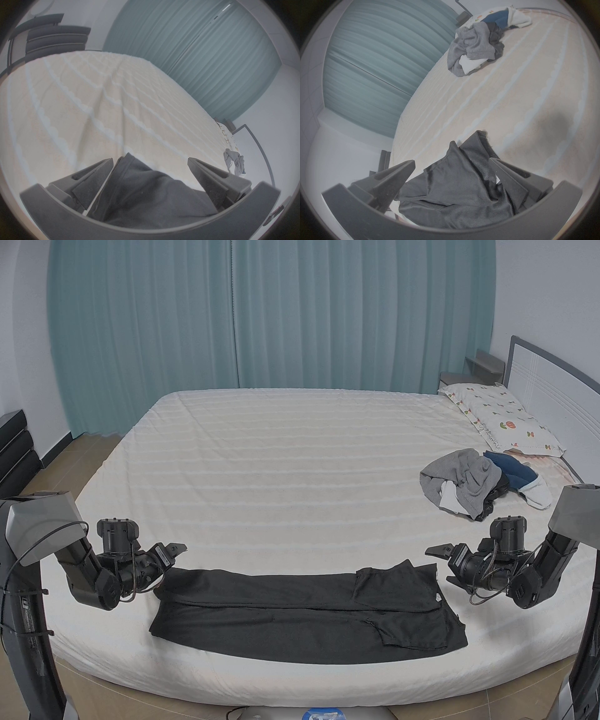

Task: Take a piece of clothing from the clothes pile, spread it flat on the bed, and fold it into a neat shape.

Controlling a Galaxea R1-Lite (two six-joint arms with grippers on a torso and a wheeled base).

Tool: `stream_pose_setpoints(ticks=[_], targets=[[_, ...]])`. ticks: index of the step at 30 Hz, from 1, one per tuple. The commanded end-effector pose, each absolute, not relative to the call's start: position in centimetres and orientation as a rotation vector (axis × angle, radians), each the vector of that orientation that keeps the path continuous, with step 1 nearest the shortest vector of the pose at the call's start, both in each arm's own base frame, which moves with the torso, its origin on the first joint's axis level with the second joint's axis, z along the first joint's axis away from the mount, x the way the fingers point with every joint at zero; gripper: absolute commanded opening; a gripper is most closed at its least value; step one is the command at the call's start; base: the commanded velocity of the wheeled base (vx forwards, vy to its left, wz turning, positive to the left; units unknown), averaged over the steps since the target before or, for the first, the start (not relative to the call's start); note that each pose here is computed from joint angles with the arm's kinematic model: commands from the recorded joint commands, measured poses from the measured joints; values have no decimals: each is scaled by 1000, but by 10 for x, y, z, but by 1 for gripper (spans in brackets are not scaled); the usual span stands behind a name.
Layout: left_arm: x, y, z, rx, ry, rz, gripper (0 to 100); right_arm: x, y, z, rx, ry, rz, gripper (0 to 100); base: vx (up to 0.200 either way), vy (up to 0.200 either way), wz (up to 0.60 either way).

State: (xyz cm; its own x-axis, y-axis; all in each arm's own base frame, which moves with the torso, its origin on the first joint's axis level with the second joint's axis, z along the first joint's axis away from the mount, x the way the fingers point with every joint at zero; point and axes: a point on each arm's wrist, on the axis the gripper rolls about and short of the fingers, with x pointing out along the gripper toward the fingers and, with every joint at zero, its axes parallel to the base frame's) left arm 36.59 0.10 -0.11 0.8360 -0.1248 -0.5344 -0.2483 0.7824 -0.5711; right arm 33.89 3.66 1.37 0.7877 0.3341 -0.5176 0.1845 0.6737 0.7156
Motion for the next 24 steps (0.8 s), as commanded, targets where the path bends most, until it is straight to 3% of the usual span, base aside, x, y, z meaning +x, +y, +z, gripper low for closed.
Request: stream_pose_setpoints(ticks=[1, 17, 18, 24], targets=[[389, 10, -14, -717, 588, 74, 100, 347, 23, -4, 885, 716, 90, 100, 0, 0, 0], [396, 7, -36, -710, 625, 78, 100, 351, 24, -7, 886, 719, 91, 100, 0, 0, 0], [396, 7, -37, -709, 626, 80, 0, 351, 24, -7, 886, 719, 91, 100, 0, 0, 0], [398, 10, -38, -707, 615, 98, 0, 351, 24, -7, 886, 716, 92, 100, 0, 0, 0]])
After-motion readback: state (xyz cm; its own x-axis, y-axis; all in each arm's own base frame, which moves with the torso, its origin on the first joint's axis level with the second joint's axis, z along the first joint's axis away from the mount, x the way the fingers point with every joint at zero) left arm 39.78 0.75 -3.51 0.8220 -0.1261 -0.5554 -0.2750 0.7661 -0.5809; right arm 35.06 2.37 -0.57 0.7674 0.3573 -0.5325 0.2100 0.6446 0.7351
